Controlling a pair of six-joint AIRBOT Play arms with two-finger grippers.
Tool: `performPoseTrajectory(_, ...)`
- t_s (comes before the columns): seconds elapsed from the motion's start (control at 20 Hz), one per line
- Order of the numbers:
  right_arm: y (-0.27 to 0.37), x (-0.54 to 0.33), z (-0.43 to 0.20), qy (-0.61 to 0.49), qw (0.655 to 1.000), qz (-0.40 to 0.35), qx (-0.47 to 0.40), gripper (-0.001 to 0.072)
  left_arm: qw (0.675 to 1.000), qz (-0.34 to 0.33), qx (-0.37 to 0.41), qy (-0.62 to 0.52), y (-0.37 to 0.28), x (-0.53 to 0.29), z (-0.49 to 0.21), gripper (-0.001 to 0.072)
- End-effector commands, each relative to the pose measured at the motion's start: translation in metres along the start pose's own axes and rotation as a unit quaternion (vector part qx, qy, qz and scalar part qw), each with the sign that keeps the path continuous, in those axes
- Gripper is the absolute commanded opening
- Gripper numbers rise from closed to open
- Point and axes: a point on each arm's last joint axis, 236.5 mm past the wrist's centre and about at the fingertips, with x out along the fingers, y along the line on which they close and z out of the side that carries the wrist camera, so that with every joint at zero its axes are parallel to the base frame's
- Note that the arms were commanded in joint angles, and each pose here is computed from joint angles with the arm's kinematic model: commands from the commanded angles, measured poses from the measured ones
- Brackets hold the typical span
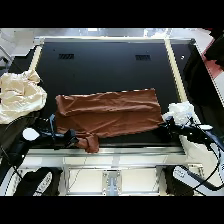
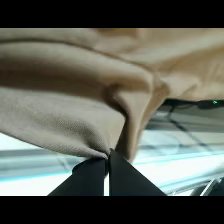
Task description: Fold the shirts.
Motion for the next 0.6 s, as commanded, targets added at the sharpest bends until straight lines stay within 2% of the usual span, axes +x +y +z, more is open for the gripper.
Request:
performPoseTrajectory(0.0, 0.022, -0.007, -0.022, 0.049, 0.997, 0.037, -0.053, 0.0012, 0.999, -0.014, 0.010, -0.040, -0.018, -0.024, 0.025, 0.0014)
performPoseTrajectory(0.15, 0.043, -0.033, -0.042, 0.077, 0.985, 0.048, -0.144, 0.0011, 0.994, -0.019, 0.041, -0.098, -0.033, -0.064, 0.049, 0.0013)
performPoseTrajectory(0.3, 0.055, -0.066, -0.038, 0.031, 0.973, 0.015, -0.229, 0.0010, 0.991, 0.031, 0.054, -0.121, -0.012, -0.093, 0.046, 0.0013)
performPoseTrajectory(0.55, 0.089, -0.097, -0.047, -0.003, 0.940, -0.038, -0.340, 0.0009, 0.983, 0.035, 0.078, -0.161, -0.018, -0.117, 0.058, 0.0012)
